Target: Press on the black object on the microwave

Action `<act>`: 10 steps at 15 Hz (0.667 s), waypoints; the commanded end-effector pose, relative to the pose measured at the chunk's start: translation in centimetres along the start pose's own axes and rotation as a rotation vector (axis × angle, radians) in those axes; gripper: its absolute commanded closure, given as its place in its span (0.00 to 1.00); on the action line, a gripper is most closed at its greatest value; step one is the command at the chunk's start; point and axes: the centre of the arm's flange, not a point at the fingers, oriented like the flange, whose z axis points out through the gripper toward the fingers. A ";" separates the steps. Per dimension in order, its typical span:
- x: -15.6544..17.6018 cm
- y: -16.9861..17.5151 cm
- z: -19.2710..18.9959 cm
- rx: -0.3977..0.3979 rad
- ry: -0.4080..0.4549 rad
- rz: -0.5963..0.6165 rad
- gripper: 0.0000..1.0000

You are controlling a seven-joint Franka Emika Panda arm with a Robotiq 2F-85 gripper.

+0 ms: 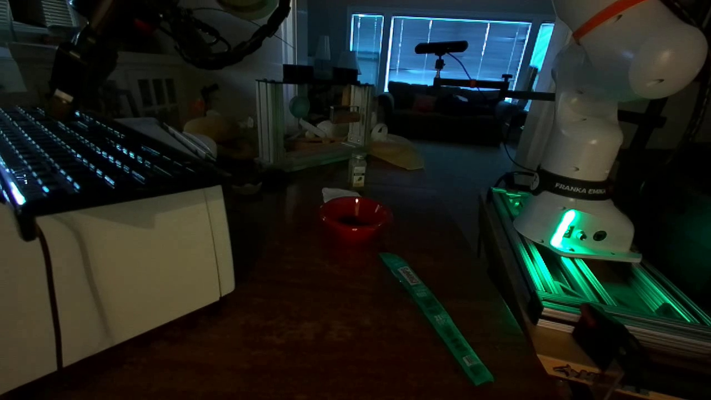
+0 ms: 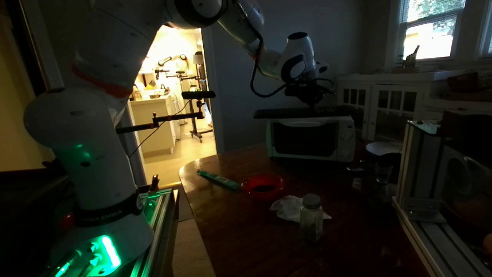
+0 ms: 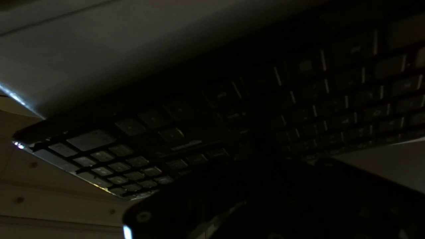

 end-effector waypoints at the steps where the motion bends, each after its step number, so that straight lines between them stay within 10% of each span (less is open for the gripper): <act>1: -0.9 -0.3 0.4 0.000 0.008 0.003 1.00; 10: -0.8 -0.3 0.3 -0.014 0.003 -0.006 1.00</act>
